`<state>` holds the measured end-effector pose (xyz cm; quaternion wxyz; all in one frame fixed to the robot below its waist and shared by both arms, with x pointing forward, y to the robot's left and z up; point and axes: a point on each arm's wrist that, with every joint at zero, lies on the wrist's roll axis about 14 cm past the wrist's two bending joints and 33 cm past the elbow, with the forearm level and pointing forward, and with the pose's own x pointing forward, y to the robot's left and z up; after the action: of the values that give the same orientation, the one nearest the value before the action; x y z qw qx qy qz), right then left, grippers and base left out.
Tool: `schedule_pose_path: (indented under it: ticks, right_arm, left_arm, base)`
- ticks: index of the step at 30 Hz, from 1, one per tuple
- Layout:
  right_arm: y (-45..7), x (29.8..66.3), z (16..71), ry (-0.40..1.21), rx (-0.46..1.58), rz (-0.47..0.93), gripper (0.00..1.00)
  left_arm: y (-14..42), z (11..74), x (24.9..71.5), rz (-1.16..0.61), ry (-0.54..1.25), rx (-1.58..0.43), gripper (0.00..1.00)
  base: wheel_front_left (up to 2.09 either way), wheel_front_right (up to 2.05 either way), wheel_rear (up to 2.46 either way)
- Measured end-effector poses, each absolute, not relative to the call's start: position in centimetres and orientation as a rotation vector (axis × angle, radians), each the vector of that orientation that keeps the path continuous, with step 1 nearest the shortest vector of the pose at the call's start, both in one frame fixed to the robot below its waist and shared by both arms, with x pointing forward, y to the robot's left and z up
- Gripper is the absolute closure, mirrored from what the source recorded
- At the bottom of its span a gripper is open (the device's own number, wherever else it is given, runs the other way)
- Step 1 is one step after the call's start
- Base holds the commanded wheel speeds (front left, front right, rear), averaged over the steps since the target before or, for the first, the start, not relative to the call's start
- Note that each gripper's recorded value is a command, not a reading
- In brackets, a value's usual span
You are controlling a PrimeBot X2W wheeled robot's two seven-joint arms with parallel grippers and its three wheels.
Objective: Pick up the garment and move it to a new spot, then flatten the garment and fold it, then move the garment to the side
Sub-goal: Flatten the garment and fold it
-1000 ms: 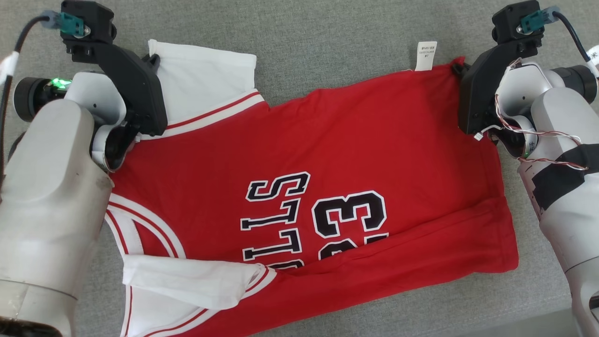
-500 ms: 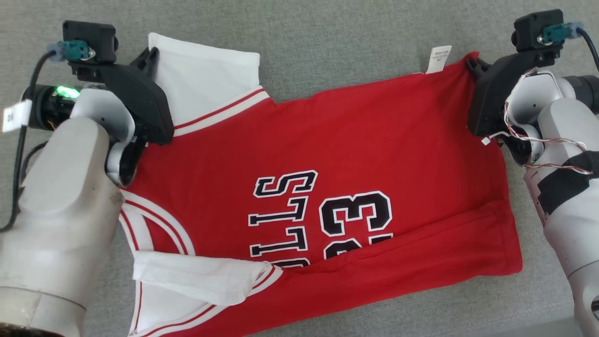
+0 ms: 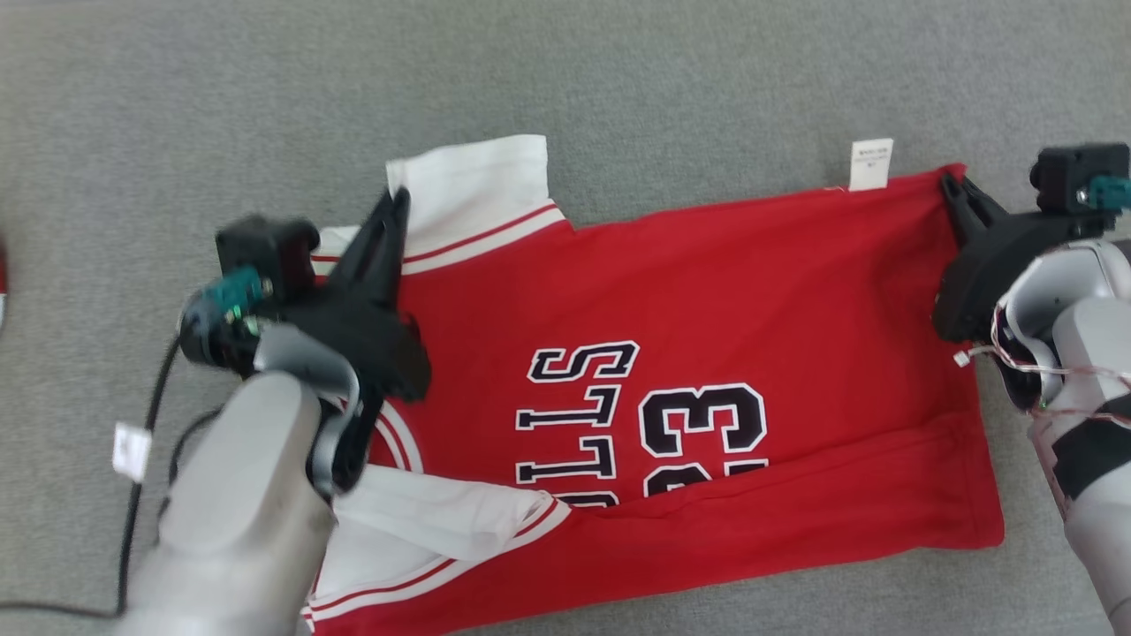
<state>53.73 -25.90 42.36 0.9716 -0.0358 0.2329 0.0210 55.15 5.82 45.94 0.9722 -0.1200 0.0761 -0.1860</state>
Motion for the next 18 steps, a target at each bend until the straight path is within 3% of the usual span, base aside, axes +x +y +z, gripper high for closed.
schedule_pose_path:
  ticks: [6, 18]
  right_arm:
    - [-26.4, 52.7, 43.8, 0.364, -0.075, 0.015, 1.00]
    - [-25.4, 50.1, 44.0, 0.338, -0.079, 0.018, 1.00]
  left_arm:
    - [7.0, 46.8, 51.4, -0.335, 0.126, -0.300, 1.00]
    - [9.2, 48.6, 45.4, -0.253, 0.095, -0.376, 1.00]
  base:
    - [0.00, 0.00, 0.00]
    - [0.00, 0.00, 0.00]
